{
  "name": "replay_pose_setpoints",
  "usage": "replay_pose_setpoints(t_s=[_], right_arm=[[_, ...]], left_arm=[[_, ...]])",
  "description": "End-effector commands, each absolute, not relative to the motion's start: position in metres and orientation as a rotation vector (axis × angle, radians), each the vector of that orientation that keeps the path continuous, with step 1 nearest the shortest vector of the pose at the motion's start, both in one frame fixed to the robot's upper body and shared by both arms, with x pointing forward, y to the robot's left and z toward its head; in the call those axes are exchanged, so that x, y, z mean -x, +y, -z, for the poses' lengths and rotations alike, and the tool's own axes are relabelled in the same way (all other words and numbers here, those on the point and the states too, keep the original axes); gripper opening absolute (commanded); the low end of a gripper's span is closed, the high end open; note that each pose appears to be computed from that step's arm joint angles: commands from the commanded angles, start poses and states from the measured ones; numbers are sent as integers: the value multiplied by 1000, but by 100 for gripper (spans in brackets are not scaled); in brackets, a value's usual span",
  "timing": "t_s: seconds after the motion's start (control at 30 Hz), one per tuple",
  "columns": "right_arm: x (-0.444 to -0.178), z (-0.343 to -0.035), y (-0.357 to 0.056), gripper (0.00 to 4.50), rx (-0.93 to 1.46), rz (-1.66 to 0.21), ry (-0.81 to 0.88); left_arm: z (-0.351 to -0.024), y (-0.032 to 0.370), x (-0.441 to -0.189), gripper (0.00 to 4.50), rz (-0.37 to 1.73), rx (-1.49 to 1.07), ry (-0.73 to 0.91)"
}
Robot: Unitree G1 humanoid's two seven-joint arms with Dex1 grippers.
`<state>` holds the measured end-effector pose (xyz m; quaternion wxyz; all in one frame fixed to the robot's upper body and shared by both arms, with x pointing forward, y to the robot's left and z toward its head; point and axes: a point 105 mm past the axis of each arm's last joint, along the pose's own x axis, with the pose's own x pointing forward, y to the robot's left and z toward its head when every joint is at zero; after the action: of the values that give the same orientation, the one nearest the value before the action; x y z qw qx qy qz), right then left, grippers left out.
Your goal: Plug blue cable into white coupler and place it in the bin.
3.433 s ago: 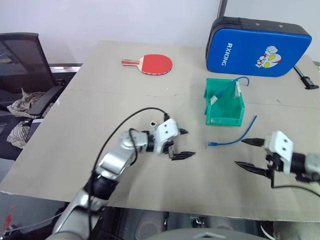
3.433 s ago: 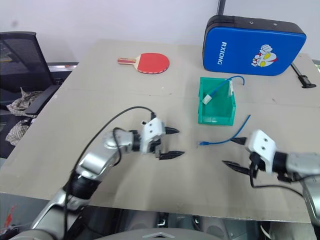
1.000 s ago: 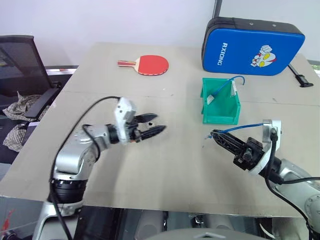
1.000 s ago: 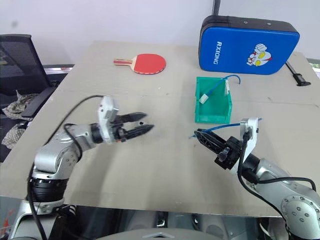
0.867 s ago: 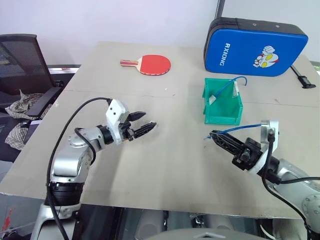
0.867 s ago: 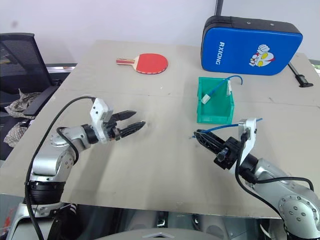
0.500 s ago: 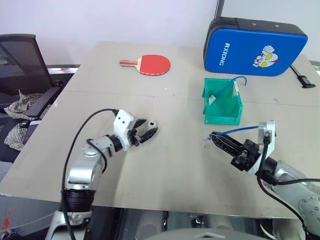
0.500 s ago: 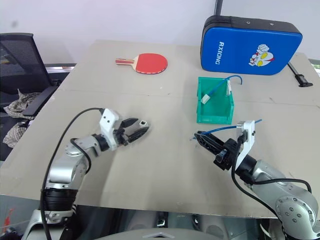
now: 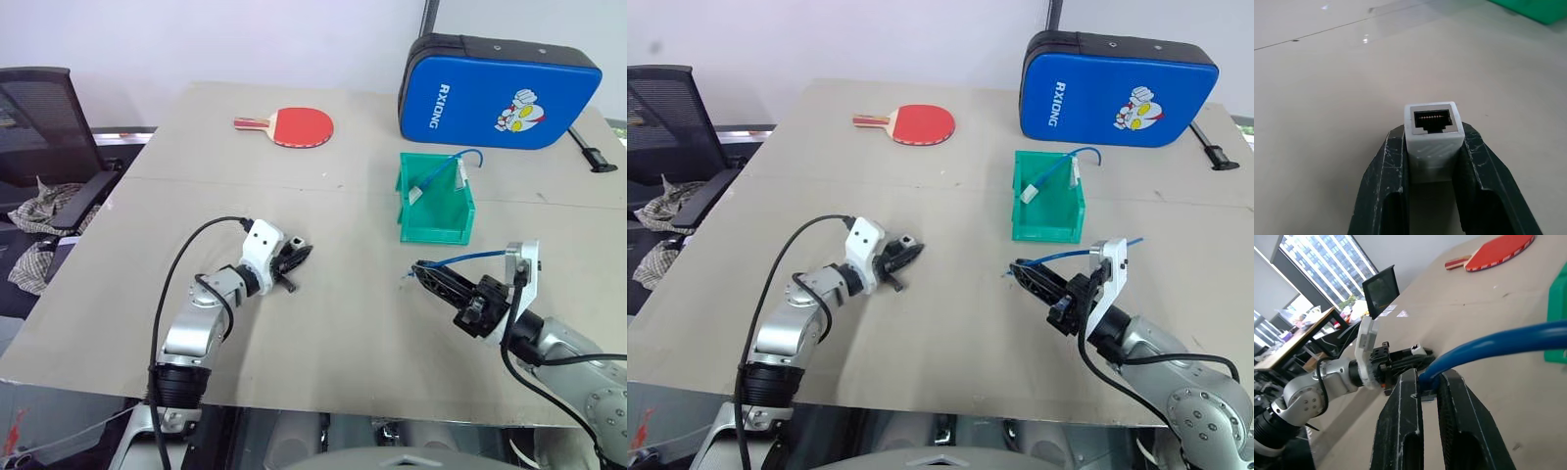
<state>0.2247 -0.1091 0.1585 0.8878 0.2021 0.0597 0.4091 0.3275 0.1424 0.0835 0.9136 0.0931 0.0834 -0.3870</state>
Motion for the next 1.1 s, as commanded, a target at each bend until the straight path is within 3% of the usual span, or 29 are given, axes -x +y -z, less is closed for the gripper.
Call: replay_pose_setpoints(t_s=[0.03, 0.27, 0.47, 1.1], right_arm=[[-228, -169, -98, 0, -218, -946, 74], [-260, -162, -73, 0, 66, -1084, 132], [-269, -147, -68, 0, 219, -1143, 206], [-262, -114, -65, 0, 384, -1283, 335]], left_arm=[[-106, 106, -306, 58, 1156, -232, 111], [-102, 62, -301, 58, 1495, -369, 147], [-96, 40, -303, 58, 1603, -436, 138], [-84, 39, -298, 58, 1650, -500, 132]])
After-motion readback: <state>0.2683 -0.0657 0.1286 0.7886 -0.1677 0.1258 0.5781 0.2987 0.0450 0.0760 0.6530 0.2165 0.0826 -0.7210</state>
